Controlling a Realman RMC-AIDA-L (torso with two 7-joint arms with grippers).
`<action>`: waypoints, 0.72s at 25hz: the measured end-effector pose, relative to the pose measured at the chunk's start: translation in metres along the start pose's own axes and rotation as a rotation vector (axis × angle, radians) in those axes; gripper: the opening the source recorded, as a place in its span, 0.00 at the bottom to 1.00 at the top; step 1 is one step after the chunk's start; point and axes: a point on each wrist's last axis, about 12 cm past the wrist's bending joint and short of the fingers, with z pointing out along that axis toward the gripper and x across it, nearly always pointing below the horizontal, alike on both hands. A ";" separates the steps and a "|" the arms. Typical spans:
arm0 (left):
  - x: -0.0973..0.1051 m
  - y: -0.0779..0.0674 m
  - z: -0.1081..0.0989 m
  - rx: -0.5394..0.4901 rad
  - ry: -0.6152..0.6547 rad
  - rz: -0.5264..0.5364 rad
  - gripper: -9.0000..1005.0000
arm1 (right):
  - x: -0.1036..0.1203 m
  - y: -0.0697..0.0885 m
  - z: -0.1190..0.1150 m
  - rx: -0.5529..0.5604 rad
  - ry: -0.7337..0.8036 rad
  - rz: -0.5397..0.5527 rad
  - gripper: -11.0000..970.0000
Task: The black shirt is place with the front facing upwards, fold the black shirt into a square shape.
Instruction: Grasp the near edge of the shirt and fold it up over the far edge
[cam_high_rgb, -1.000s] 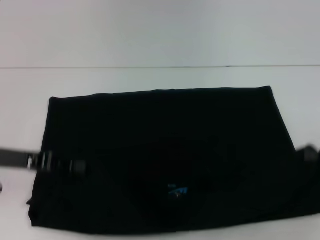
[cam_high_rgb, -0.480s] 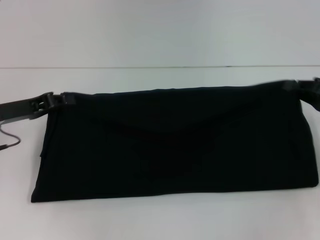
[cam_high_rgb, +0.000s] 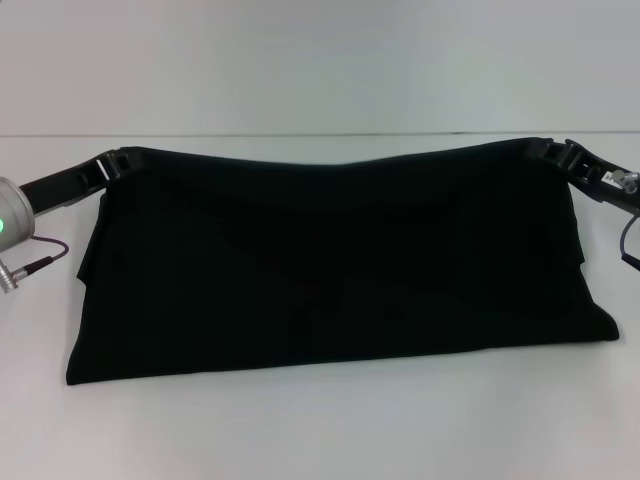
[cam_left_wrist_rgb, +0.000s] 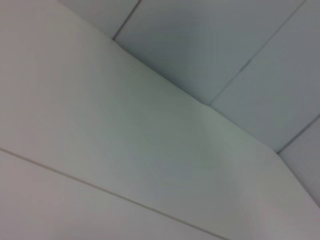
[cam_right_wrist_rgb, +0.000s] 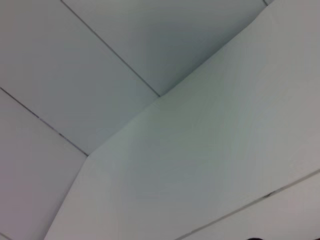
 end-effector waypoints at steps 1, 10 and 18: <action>0.000 0.000 0.001 -0.012 -0.008 0.002 0.07 | 0.001 0.000 0.001 0.005 -0.006 -0.002 0.07; 0.011 -0.001 0.018 -0.093 -0.020 0.038 0.07 | 0.004 0.001 0.016 0.084 -0.015 -0.041 0.07; 0.023 -0.005 0.027 -0.133 -0.101 0.020 0.07 | 0.009 0.005 0.026 0.113 -0.008 -0.196 0.10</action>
